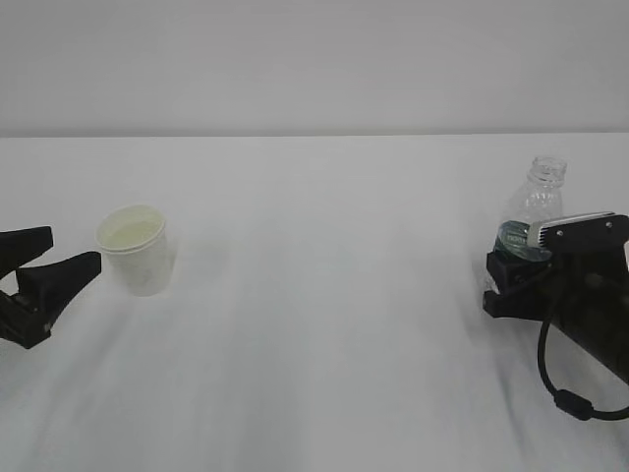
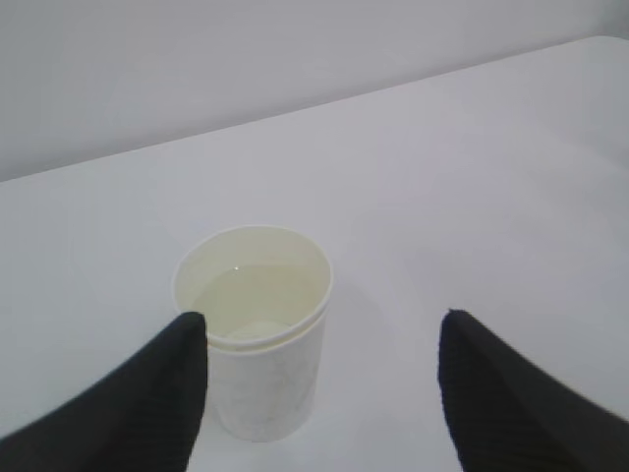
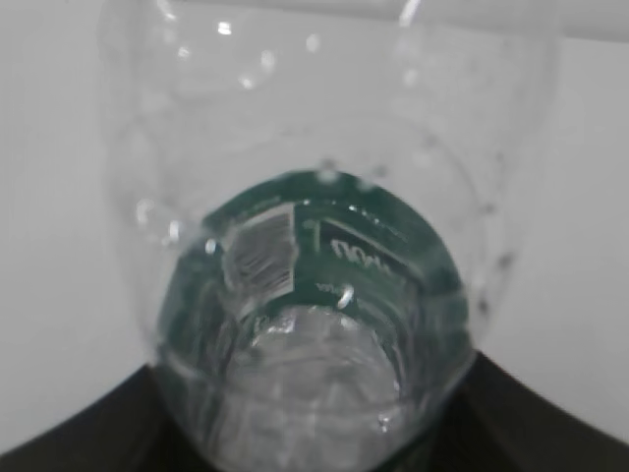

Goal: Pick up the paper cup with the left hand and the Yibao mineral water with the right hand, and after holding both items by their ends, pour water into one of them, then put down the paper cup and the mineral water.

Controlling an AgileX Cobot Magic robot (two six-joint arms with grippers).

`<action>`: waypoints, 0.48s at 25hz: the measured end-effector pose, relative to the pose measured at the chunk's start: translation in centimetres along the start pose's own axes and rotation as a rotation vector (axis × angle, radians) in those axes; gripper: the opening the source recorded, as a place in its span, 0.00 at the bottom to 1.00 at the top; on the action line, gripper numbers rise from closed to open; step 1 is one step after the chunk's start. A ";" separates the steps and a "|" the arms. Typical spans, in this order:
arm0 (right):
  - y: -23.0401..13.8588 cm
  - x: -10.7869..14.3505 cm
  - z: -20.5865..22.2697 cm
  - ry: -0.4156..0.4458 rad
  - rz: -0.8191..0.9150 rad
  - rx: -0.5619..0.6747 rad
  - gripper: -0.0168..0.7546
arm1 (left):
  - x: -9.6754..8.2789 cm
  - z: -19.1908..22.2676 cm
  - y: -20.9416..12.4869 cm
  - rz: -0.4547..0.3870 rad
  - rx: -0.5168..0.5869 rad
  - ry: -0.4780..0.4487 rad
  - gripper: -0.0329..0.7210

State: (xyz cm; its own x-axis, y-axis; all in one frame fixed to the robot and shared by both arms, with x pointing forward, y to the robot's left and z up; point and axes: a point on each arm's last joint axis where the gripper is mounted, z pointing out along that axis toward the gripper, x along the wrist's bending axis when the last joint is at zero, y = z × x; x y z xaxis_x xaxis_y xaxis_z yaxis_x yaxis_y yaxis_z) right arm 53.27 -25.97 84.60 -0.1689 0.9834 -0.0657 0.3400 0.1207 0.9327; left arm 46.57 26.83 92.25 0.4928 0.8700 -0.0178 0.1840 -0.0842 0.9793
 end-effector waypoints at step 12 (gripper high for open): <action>0.5 -0.1 1.2 -0.002 -0.003 -0.031 0.55 | -0.1 0.0 0.0 0.005 0.002 -0.011 0.73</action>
State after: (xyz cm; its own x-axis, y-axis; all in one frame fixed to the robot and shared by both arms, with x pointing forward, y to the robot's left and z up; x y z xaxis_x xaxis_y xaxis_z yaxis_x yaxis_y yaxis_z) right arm 54.55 -25.81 84.68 -0.1675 0.9835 -0.0689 0.3107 0.1190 0.9430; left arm 46.52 26.74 92.24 0.5034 0.8639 -0.0150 0.1832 -0.0897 0.9790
